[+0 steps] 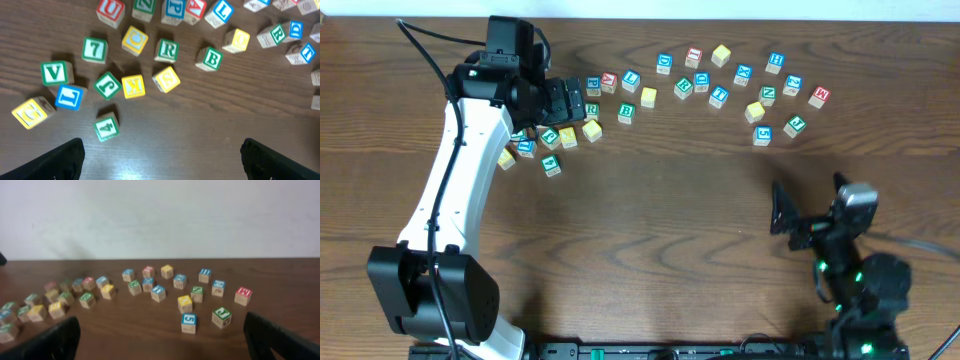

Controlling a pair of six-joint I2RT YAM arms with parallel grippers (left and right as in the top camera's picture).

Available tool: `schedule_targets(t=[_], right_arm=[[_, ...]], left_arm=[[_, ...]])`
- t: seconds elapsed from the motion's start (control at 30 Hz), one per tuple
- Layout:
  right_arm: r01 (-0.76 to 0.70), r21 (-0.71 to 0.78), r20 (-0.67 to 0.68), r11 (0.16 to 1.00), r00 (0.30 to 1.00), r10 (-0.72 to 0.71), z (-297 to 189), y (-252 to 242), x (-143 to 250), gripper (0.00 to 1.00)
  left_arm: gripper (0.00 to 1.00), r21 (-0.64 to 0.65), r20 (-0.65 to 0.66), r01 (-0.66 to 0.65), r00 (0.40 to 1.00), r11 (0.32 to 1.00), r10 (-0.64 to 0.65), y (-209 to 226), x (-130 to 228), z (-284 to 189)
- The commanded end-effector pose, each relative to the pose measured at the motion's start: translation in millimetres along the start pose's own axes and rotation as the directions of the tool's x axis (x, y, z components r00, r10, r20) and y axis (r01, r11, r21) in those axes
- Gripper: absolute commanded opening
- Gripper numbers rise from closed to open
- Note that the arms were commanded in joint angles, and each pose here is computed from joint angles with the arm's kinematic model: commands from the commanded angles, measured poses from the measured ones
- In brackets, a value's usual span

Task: Spell out ROBOT
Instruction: 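Move the left gripper down over the green R block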

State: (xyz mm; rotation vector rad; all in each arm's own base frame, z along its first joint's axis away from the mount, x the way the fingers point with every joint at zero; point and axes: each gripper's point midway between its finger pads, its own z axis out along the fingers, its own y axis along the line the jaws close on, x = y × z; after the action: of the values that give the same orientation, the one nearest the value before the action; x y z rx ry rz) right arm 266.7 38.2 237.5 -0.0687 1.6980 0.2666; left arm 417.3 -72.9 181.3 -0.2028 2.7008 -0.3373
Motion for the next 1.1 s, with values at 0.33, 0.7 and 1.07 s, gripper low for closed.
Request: schedule_targets(t=[0.33, 0.7, 1.07], right_arm=[[-0.076, -0.106, -0.338, 0.991, 0.94, 0.036, 70, 2, -75, 0.99], [-0.098, -0.107, -0.587, 0.989, 0.81, 0.017, 114, -10, -92, 0.99], [-0.144, -0.164, -0.596, 0.976, 0.803, 0.018, 129, -2, -84, 0.99]], left_arm=[[0.99, -0.088, 0.219, -0.069, 0.972, 0.994, 0.087, -42, -51, -66], [0.98, -0.129, 0.286, -0.06, 0.953, 0.99, 0.096, -74, -56, -67], [0.94, -0.096, 0.128, -0.062, 0.989, 0.993, 0.074, -82, -45, 21]])
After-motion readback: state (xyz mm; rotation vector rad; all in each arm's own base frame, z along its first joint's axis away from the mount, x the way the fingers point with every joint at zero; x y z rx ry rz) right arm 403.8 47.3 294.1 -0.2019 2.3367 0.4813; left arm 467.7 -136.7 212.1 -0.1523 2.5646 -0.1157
